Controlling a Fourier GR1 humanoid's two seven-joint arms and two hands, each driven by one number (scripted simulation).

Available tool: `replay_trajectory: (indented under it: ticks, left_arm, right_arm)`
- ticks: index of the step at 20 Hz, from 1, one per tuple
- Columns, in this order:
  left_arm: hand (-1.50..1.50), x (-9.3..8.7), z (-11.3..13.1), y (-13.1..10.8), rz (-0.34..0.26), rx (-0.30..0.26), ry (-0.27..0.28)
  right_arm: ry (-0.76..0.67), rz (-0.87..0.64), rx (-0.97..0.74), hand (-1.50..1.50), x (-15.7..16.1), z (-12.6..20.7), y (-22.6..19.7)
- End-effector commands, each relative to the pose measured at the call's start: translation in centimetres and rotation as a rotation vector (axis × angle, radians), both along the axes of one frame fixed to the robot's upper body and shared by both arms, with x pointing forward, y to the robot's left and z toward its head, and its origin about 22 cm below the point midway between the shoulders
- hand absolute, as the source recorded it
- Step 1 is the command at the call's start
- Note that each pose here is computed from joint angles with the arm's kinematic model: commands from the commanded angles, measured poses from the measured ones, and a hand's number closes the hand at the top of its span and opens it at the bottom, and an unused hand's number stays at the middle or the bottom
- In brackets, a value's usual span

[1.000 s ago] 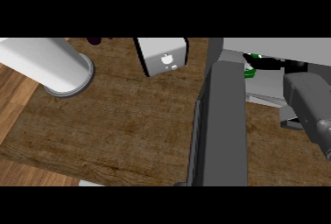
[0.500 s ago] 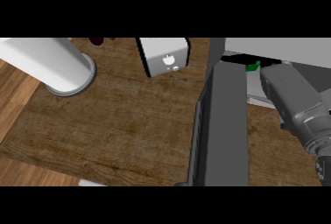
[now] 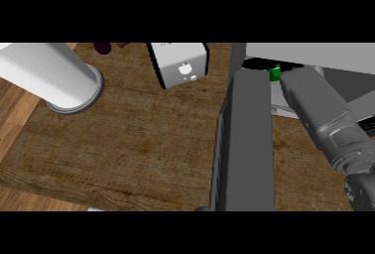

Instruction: Pick up the milk, place it into the microwave and close the microwave

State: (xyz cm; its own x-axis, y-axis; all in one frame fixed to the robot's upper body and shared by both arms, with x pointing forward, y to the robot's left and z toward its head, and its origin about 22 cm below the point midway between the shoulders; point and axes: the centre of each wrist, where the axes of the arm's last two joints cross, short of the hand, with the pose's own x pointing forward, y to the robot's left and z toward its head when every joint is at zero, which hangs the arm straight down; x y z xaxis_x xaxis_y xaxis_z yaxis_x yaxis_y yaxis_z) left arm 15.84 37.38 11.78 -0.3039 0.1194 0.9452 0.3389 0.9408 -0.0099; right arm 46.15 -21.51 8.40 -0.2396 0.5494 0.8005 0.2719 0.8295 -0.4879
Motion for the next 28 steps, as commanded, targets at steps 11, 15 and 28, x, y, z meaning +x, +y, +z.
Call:
replay_trajectory:
  ticks: [11, 15, 28]
  left_arm:
    - [-1.5, -1.4, -3.2, -2.1, -0.015, -0.003, 0.076]
    - [-1.5, -0.6, -4.2, -3.4, -0.065, -0.028, 0.072]
    - [-1.5, 1.2, -7.6, -6.3, -0.334, 0.026, 0.162]
  right_arm:
    - [-0.023, -0.023, 0.066, -1.5, -1.0, -2.4, -0.8]
    - [-0.01, 0.0, 0.097, -1.5, -1.7, -3.8, -2.3]
    - [0.066, 0.317, 0.508, -1.5, -5.7, -10.7, -3.5]
